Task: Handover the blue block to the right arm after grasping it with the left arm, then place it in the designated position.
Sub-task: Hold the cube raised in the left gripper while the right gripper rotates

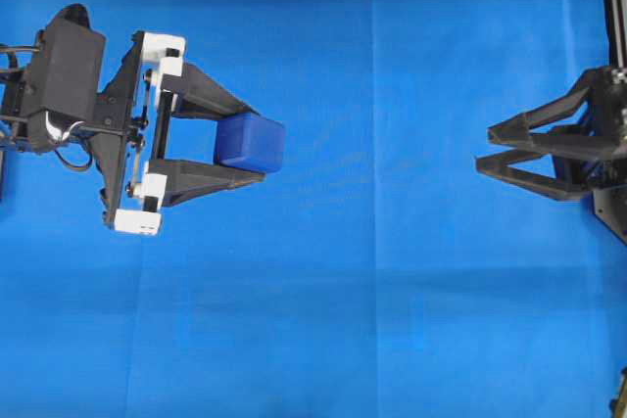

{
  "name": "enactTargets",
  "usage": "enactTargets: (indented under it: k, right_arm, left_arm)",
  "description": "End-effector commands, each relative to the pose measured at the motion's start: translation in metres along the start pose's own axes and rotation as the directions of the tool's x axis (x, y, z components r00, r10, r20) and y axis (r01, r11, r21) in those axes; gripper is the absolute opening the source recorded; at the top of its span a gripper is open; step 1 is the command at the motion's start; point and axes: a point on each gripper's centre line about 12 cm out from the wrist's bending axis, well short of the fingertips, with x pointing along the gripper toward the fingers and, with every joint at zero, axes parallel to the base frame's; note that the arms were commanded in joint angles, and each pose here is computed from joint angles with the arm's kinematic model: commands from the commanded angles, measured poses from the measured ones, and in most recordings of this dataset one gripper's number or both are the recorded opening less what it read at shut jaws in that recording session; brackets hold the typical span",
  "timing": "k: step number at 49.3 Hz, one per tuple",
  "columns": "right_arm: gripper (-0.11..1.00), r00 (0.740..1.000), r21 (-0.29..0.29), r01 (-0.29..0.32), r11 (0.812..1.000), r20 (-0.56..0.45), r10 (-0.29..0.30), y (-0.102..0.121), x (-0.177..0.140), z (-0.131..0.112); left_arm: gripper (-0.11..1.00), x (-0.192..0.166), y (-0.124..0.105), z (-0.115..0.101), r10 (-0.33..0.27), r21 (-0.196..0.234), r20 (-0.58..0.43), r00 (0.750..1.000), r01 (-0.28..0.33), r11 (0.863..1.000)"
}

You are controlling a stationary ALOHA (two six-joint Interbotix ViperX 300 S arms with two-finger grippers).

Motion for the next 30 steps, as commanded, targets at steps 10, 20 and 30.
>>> enactTargets:
  k: [10, 20, 30]
  right_arm:
    - [0.92, 1.0, -0.011, 0.018, 1.0, 0.012, -0.018, -0.0089, 0.002, 0.0035]
    - [0.92, 1.0, -0.009, 0.018, 1.0, 0.012, -0.018, -0.0089, 0.002, 0.0035]
    - [0.92, 1.0, -0.007, 0.016, 1.0, 0.011, -0.016, -0.0086, 0.0024, 0.0034]
  left_arm:
    - [0.46, -0.0016, -0.0013, 0.0082, -0.004, 0.0, 0.028, 1.0, 0.004, 1.0]
    - [0.46, -0.0016, -0.0013, 0.008, -0.004, 0.0, 0.026, 1.0, 0.004, 1.0]
    - [0.46, -0.0024, -0.0012, 0.0075, -0.003, -0.001, 0.024, 1.0, 0.003, 1.0]
